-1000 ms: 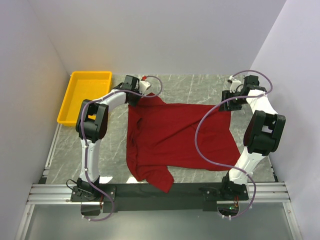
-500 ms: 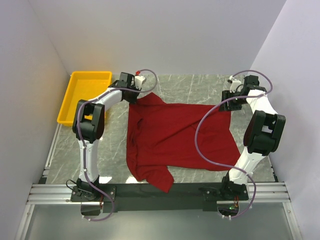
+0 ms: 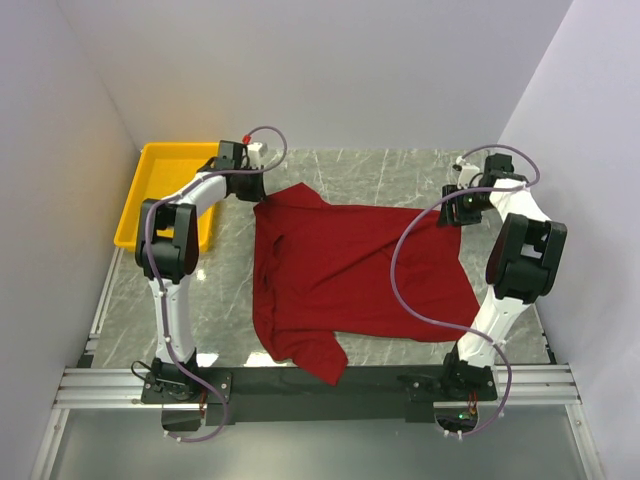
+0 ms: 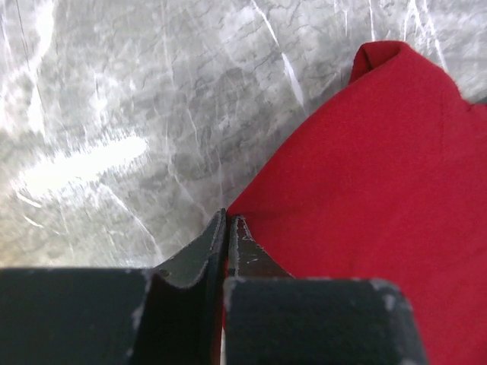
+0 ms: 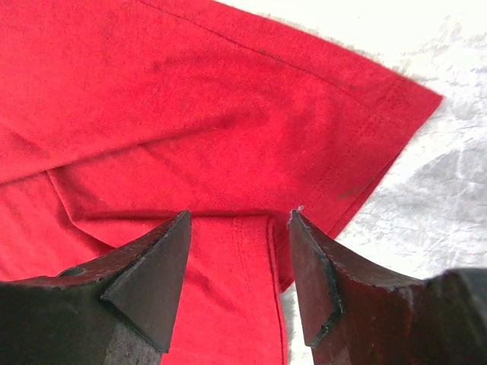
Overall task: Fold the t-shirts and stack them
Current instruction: Flatten the tshirt out
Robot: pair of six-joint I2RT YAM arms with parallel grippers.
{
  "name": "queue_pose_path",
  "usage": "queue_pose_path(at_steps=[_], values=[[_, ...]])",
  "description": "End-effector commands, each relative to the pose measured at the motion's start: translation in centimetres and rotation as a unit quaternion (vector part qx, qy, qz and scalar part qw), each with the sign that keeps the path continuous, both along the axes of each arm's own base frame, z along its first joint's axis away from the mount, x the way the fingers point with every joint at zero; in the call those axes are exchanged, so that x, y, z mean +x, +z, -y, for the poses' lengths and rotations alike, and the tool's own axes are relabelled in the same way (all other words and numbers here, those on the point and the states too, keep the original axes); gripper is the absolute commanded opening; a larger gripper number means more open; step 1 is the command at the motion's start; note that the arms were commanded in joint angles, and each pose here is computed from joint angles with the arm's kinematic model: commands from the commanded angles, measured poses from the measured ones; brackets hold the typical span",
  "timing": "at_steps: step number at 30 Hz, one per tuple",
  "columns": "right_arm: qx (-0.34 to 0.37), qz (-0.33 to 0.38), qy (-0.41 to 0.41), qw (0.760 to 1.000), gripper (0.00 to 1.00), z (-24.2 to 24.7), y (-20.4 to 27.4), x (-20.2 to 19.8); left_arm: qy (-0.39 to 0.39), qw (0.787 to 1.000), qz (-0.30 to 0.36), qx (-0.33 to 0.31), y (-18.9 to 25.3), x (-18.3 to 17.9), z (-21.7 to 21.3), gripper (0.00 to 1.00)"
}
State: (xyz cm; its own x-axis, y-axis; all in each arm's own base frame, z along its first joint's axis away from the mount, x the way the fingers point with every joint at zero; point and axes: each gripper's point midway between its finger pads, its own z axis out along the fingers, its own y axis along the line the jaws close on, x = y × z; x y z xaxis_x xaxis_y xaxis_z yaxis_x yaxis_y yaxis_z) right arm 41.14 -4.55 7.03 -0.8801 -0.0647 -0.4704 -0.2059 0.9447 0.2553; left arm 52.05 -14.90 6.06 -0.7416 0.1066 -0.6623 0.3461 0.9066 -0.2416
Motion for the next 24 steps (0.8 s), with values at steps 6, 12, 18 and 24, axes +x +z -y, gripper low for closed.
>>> queue_pose_path(at_steps=[6,12,18,24], values=[[-0.020,0.040,0.000,0.999,0.62,1.4,1.7,3.0,0.024,0.998,0.013,-0.060,3.6,0.2,-0.2,0.11],[-0.025,0.035,-0.038,0.998,0.61,2.3,1.2,4.9,0.035,0.997,0.031,-0.061,4.7,1.2,-0.5,0.12],[-0.051,0.023,-0.093,0.994,0.59,4.0,0.8,7.4,0.031,0.997,0.030,-0.065,4.9,1.4,-0.3,0.12],[-0.077,-0.010,-0.117,0.990,0.56,5.1,-0.9,8.1,0.031,0.997,0.029,-0.069,4.9,1.4,-0.1,0.12]])
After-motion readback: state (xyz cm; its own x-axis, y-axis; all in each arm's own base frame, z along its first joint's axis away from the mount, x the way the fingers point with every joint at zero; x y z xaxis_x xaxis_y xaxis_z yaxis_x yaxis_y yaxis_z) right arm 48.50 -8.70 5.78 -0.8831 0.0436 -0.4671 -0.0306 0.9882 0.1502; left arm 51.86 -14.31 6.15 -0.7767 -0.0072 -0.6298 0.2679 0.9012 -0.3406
